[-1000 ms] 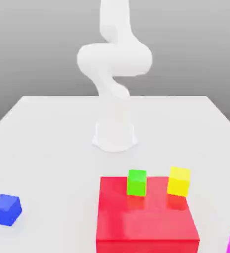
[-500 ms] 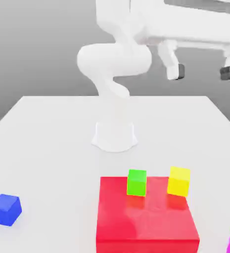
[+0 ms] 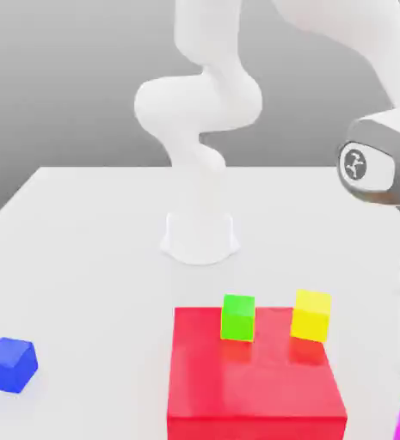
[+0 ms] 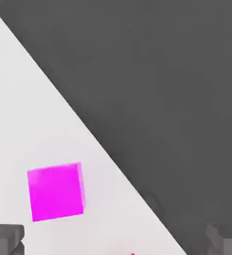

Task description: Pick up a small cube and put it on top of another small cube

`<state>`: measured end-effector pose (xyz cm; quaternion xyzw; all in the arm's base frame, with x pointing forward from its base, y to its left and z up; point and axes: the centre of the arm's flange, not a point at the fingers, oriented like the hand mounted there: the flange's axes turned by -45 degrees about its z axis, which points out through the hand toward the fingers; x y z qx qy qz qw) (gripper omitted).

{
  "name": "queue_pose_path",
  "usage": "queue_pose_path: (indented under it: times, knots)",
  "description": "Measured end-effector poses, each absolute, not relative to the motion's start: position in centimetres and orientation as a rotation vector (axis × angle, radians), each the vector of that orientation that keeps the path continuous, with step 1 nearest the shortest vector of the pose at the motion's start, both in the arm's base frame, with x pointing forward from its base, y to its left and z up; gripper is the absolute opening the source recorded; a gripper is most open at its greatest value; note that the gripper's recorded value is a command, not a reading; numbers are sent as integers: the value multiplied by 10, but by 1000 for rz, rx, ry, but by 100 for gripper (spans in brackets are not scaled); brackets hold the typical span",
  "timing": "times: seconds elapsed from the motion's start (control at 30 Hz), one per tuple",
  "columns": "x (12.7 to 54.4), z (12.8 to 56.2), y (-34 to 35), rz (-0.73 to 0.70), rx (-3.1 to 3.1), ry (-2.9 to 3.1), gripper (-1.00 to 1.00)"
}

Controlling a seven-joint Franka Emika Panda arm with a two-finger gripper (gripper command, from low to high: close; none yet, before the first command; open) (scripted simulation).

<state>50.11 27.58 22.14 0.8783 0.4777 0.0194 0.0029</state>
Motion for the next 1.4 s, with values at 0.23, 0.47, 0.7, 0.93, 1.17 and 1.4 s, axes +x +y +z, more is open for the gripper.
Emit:
queue_pose_path:
  times: [0.23, 0.47, 0.7, 0.93, 1.17, 1.4]
  knots:
    - [491, 131, 288, 1, 2721, 1571, -100]
    - [491, 141, 288, -1, 2721, 1572, -100]
    - [521, 198, 188, -15, 2833, 1304, -100]
    - [524, 216, 12, -29, 2994, 814, -100]
    - [458, 233, -164, -21, 3112, 222, -100]
    - [393, 191, -278, -2, 3134, -214, 100]
